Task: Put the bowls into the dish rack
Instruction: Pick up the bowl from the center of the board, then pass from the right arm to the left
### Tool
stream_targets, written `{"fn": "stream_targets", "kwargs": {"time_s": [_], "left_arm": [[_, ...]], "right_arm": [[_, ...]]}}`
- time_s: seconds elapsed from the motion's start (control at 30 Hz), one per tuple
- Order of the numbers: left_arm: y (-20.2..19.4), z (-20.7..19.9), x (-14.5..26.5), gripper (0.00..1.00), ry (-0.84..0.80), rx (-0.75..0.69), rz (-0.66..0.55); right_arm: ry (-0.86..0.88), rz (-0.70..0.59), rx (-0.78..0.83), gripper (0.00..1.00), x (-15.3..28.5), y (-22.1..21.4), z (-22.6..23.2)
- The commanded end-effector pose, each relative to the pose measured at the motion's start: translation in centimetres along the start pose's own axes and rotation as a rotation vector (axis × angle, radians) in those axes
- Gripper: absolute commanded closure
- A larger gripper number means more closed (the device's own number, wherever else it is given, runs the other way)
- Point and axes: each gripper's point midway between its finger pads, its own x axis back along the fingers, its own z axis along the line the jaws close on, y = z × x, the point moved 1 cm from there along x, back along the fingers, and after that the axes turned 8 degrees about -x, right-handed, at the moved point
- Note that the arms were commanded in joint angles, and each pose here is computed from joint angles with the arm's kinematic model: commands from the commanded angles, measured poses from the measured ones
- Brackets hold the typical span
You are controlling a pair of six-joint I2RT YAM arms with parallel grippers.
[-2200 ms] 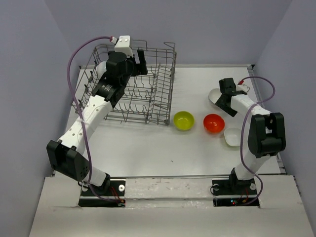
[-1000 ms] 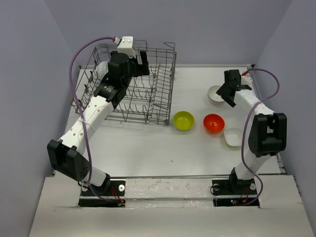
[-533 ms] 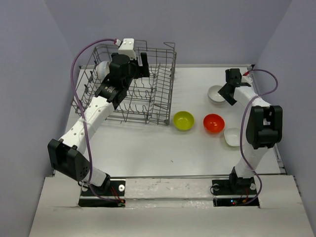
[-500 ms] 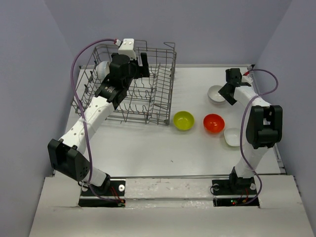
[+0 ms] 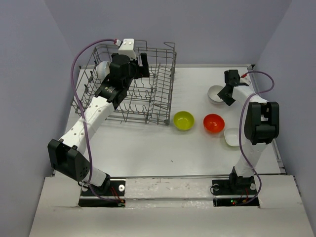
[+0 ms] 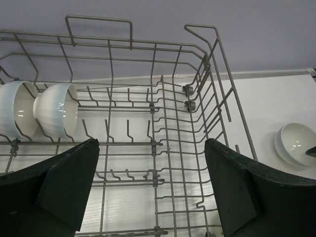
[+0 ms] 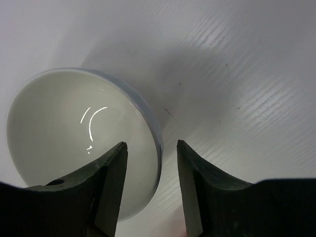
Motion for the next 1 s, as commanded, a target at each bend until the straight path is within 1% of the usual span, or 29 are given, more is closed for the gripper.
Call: {"fn": "stream_targets", "kwargs": {"time_s": [0.0, 0.03, 0.07, 0.1, 0.17, 0.2, 0.27, 0.3, 0.4, 0.47, 0.57, 0.7, 0.77, 0.8, 0.87, 0.9, 0.97], "left_arm": [[1.9, 0.2, 0.8, 0.03, 0.012, 0.015, -0.065], [1.8, 0.2, 0.7, 0.03, 0.014, 0.014, -0.064], [1.8, 0.2, 0.7, 0.03, 0.017, 0.013, -0.063], [1.8, 0.3, 0.7, 0.03, 0.018, 0.011, -0.064], [1.8, 0.3, 0.6, 0.04, 0.022, 0.013, -0.063], [1.7, 0.3, 0.6, 0.04, 0.023, 0.011, -0.061], [1.7, 0.4, 0.5, 0.04, 0.026, 0.011, -0.062], [1.8, 0.3, 0.5, 0.04, 0.026, 0.011, -0.062], [1.8, 0.3, 0.2, 0.07, 0.025, 0.009, -0.060], [1.1, 0.3, 0.1, 0.08, 0.025, 0.001, -0.029], [1.3, -0.2, -0.2, 0.09, 0.011, -0.006, -0.015], [3.4, -1.0, 0.2, 0.09, -0.006, -0.007, -0.047], [3.8, -1.5, 0.2, 0.09, -0.013, -0.019, -0.043], [5.2, -2.1, 0.6, 0.08, -0.023, -0.018, -0.068], [5.0, -3.0, 0.3, 0.07, -0.039, -0.033, -0.044], [6.3, -3.8, 0.5, 0.07, -0.055, -0.029, -0.064], [5.7, -4.5, -0.1, 0.07, -0.066, -0.039, -0.034]], "right_arm": [[0.054, -0.044, -0.055, 0.52, 0.4, 2.3, 1.7], [0.055, -0.042, -0.055, 0.53, 0.4, 2.3, 1.7], [0.059, -0.042, -0.057, 0.56, 0.5, 2.3, 1.8], [0.060, -0.043, -0.056, 0.64, 0.5, 2.3, 1.8], [0.063, -0.045, -0.058, 0.73, 0.7, 2.5, 1.9], [0.065, -0.046, -0.055, 0.82, 0.7, 2.5, 1.9], [0.072, -0.048, -0.055, 0.91, 0.9, 2.7, 2.2], [0.067, -0.051, -0.060, 0.99, 0.7, 3.0, 1.9], [0.079, -0.052, -0.059, 0.99, 1.1, 3.2, 2.1], [0.087, -0.058, -0.062, 0.99, 1.6, 3.5, 2.2], [0.137, -0.091, -0.081, 0.99, 3.7, 5.2, 3.2], [0.234, -0.133, -0.103, 0.99, 7.6, 7.7, 4.9], [0.288, -0.147, -0.114, 0.99, 10.0, 8.9, 5.6], [0.316, -0.155, -0.118, 0.99, 11.1, 9.5, 6.1], [0.381, -0.155, -0.120, 0.99, 13.7, 10.2, 6.7], [0.409, -0.154, -0.118, 0.99, 14.7, 10.5, 7.0], [0.490, -0.148, -0.120, 0.99, 17.6, 11.0, 7.5]]}}
